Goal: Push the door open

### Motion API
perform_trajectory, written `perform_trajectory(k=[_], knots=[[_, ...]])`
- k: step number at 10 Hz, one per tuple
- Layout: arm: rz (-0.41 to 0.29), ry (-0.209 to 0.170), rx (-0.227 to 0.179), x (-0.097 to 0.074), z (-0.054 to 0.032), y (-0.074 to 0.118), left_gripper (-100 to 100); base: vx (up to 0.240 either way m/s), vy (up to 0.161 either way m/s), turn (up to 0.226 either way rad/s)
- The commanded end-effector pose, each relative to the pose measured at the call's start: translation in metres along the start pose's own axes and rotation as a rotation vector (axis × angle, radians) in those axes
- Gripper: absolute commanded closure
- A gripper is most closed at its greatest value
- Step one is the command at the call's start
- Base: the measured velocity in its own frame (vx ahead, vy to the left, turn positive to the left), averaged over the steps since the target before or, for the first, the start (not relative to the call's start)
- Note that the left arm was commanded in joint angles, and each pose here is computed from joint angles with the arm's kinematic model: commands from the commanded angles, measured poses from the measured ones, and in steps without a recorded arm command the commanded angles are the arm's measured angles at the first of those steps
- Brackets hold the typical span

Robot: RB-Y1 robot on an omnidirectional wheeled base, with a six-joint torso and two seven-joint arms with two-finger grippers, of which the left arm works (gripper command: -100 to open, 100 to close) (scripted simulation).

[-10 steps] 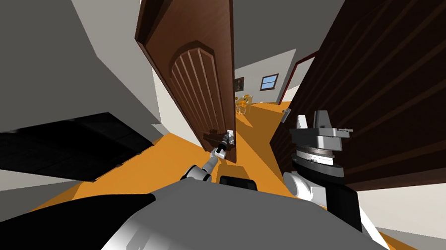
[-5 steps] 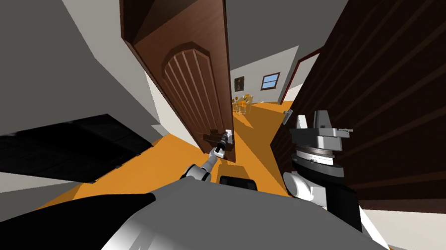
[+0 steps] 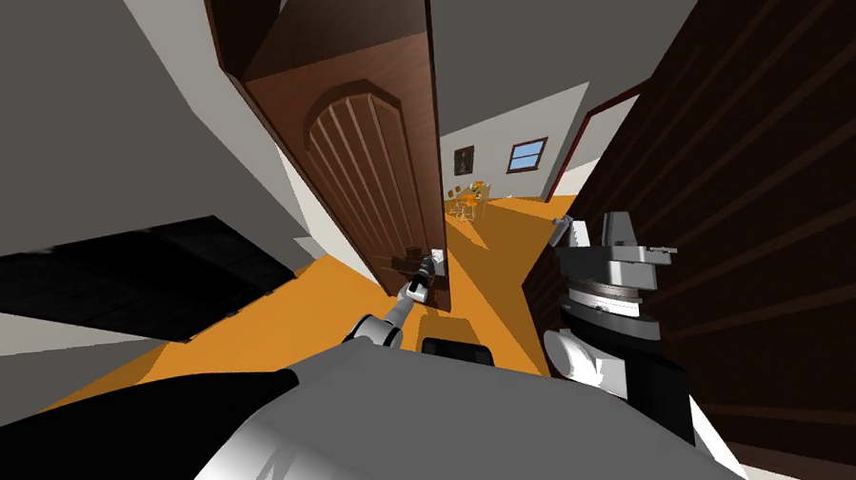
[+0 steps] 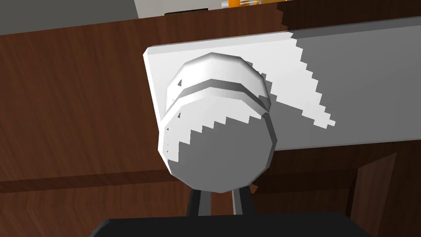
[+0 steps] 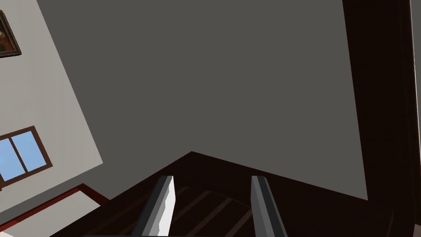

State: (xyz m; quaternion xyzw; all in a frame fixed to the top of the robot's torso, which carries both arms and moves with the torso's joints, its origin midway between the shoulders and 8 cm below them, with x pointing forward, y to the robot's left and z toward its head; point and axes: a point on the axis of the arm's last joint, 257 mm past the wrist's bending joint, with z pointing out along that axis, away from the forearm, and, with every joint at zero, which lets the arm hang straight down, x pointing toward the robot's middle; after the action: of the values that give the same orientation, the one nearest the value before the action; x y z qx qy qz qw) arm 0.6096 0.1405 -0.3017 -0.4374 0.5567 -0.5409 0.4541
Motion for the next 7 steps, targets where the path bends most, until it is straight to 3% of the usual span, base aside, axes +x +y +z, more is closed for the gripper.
perform_trajectory(k=[1, 2, 7], knots=[[0.002, -0.007, 0.001, -0.0049, -0.0004, -0.0028, 100, 0.061, -0.020, 0.011], [0.003, -0.008, 0.001, -0.0064, 0.0001, -0.0027, -100, -0.068, -0.011, 0.042], [-0.013, -0.008, 0.002, -0.0019, 0.0020, -0.0047, -100, -0.230, -0.043, 0.042]])
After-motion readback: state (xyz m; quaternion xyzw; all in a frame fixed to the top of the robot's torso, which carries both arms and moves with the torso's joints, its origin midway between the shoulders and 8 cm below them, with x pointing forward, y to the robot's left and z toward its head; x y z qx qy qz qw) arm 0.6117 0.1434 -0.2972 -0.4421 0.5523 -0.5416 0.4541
